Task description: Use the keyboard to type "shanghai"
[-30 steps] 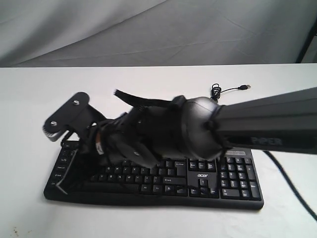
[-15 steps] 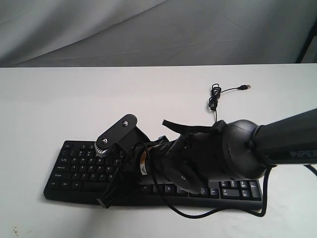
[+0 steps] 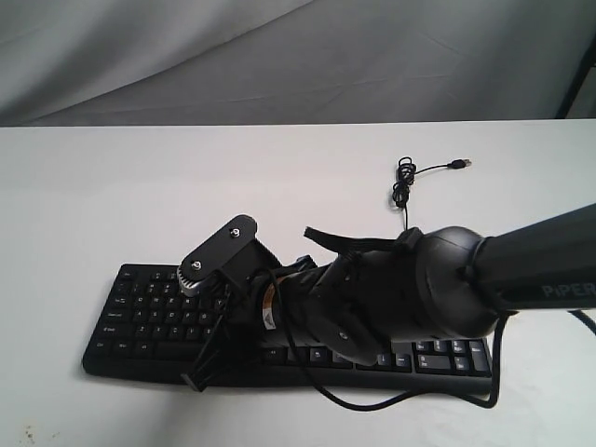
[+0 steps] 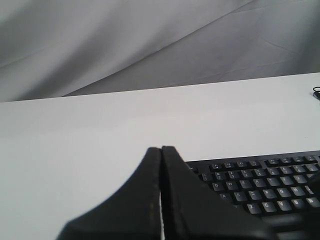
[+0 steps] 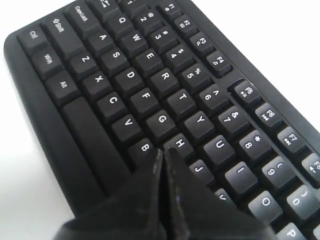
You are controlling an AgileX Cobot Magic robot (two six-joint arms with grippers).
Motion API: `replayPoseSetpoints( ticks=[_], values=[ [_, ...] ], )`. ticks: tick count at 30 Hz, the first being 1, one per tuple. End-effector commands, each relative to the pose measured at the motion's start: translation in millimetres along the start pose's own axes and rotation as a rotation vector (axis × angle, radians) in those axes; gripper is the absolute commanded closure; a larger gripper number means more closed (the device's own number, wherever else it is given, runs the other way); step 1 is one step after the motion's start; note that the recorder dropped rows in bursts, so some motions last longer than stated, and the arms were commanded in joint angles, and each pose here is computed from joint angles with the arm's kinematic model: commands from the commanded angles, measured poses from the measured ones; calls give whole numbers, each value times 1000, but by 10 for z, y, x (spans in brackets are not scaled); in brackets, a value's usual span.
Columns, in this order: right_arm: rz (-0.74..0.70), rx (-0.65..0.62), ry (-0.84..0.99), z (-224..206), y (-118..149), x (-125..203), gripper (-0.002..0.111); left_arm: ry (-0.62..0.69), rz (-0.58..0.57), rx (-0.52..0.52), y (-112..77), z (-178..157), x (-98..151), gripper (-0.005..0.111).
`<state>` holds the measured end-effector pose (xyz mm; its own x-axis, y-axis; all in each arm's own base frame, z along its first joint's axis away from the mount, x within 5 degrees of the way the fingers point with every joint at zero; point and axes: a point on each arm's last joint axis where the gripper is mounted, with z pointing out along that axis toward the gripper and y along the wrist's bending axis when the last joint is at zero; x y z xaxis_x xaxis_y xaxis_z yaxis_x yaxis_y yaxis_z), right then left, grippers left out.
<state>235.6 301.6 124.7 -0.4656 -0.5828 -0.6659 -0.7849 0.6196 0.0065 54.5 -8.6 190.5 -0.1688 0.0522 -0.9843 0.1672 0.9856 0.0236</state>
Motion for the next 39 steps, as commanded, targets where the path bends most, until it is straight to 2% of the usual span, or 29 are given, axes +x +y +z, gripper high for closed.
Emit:
replayPoseSetpoints(
  ticks=[1,24,28,34,39],
  values=[
    [8,-1,-9,4,-1,4,108,-4,-1,3,-2,1,8,107],
    [-11,-1,21,125,-1,104,108,-4,-1,3,-2,1,8,107],
    [-17,0,0,29,-2,-9,108,-4,-1,3,-2,1,8,107],
    [-39,6,-12,63,0,-356,108,-4,-1,3,-2,1,8,107],
    [-50,7,2,197,3,-362,108,-4,-1,3,-2,1,8,107]
  ],
)
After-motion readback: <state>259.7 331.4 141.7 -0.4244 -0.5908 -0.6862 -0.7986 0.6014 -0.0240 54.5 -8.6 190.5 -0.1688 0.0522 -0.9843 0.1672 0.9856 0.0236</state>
